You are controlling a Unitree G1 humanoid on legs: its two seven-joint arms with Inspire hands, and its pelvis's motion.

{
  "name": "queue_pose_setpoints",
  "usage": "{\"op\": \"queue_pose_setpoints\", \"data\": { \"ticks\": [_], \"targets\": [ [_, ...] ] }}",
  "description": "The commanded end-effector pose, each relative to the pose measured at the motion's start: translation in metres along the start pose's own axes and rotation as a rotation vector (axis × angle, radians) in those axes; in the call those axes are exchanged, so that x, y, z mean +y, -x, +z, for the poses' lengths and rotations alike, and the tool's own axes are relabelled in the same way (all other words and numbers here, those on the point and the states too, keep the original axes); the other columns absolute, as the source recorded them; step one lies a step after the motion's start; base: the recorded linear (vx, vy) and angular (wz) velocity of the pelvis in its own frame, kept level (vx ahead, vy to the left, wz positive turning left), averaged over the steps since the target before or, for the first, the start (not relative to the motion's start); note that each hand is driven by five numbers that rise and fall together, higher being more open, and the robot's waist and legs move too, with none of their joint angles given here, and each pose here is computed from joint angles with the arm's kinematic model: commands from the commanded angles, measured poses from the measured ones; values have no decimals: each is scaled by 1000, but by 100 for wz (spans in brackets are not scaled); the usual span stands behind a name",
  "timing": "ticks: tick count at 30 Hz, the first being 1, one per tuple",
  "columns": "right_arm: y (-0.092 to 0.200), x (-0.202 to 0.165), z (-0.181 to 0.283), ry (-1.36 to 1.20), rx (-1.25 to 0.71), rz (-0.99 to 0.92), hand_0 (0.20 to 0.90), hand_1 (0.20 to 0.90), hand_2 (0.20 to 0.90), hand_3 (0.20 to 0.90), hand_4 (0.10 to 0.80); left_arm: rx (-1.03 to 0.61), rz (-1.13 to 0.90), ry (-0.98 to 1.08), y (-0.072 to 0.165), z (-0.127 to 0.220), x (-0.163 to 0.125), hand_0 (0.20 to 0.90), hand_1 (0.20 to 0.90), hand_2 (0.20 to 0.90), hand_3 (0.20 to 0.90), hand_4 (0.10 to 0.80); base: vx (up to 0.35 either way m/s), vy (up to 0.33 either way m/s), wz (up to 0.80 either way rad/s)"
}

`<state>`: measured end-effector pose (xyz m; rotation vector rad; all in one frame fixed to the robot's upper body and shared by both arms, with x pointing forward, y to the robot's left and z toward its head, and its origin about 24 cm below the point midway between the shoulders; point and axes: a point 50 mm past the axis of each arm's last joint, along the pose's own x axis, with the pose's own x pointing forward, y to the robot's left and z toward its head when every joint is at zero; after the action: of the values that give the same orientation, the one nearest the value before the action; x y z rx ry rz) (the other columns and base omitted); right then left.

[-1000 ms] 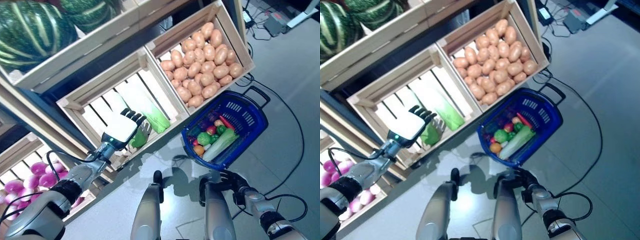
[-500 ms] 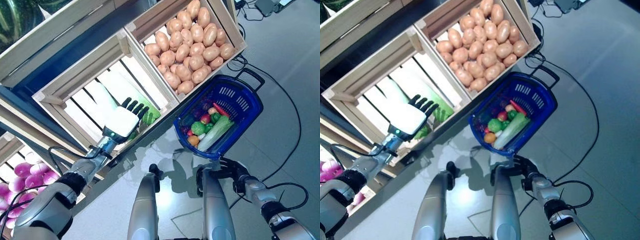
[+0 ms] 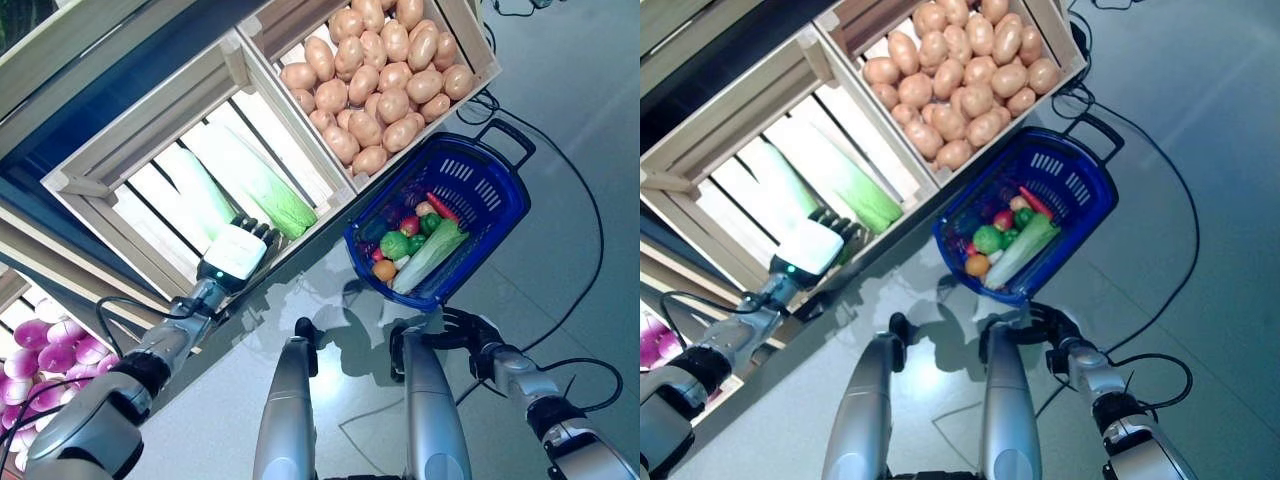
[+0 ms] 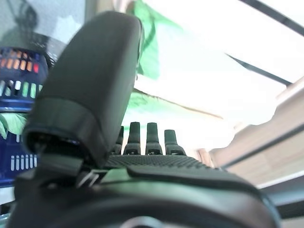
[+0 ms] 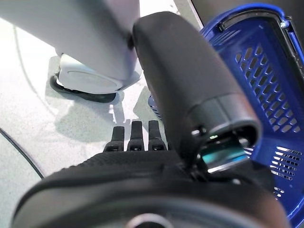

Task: Put vegetables into the basket

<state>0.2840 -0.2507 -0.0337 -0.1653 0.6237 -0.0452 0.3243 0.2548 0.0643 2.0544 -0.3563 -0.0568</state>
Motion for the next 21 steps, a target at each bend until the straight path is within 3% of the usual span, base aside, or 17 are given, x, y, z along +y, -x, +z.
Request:
{"op": "queue_pose_setpoints", "data": {
  "ticks": [1,9,21],
  "targets": [
    [8,-20,15,-62,-98,-72,900,900,900,900,800,102,148,-37,-4,-42,33,900,900,900,900,800,-3,-18,5],
    [7,-27,28,-68,-129,-85,900,900,900,900,800,88,93,-79,-8,-53,42,900,900,900,900,800,-17,-20,4],
    [4,-26,40,-94,-159,-97,900,900,900,900,800,161,151,-241,-6,-63,29,900,900,900,900,800,-2,-3,1]
  ]
}}
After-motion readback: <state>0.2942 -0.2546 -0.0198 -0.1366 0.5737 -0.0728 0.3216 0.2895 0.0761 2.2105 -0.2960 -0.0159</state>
